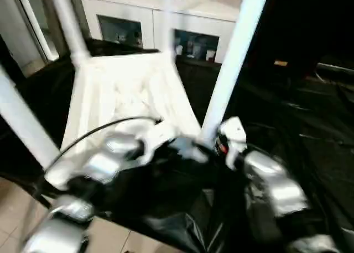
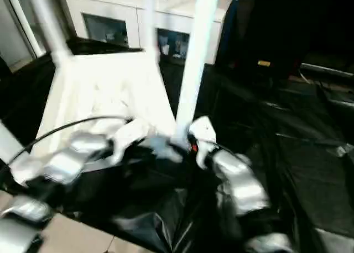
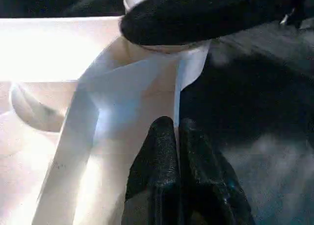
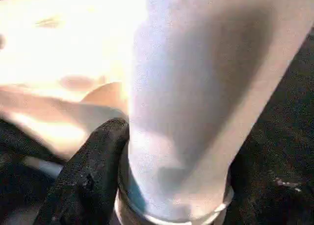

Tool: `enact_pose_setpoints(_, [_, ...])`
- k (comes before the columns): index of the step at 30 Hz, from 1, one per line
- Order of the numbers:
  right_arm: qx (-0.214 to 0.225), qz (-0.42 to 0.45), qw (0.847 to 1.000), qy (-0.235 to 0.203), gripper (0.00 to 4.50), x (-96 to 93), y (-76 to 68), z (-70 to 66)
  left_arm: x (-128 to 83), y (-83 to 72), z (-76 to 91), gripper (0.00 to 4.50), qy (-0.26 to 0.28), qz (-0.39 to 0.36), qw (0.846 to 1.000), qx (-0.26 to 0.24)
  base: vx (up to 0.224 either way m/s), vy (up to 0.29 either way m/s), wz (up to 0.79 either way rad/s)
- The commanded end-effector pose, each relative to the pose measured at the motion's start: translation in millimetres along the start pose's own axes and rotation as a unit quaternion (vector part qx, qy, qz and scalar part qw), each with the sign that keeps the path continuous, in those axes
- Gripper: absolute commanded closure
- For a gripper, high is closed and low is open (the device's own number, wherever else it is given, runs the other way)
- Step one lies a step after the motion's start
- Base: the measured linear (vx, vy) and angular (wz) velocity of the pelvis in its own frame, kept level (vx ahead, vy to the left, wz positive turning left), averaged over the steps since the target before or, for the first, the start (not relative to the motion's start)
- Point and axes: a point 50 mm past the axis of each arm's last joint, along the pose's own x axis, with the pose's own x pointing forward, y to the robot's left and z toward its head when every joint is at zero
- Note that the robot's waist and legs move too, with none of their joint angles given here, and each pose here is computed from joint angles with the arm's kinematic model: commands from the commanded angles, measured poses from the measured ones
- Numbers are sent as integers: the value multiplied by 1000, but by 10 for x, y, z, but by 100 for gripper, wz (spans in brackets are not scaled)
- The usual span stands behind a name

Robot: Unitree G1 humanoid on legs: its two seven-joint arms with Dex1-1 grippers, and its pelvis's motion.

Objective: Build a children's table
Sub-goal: Rotate leg to tighten

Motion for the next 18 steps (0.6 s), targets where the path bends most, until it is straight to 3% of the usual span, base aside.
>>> enact_pose_setpoints(1, [27,-48,996,66,184,-31,-34,-268,9,55,-143,450,3,63,996,-60,0,0,0])
enact_pose_setpoints(6, [19,-24,998,61,184,82,182,-224,195,-10,-2,450,-4,70,997,-42,0,0,0])
enact_pose_setpoints(7, [20,-24,998,54,150,84,182,-212,197,-13,-4,450,-4,68,997,-42,0,0,0])
enact_pose_setpoints(8, [30,-23,998,46,150,81,168,-195,188,-15,-14,450,-2,63,997,-41,0,0,0])
enact_pose_setpoints(9, [39,-22,998,41,116,79,158,-183,182,-15,-22,450,-1,60,997,-39,0,0,0])
enact_pose_setpoints(13, [31,1,999,10,99,62,87,-75,125,-19,-57,450,-6,34,999,-37,0,0,0])
enact_pose_setpoints(18, [-20,97,995,3,73,-83,-80,56,-15,-11,-146,450,-14,-12,999,-36,0,0,0])
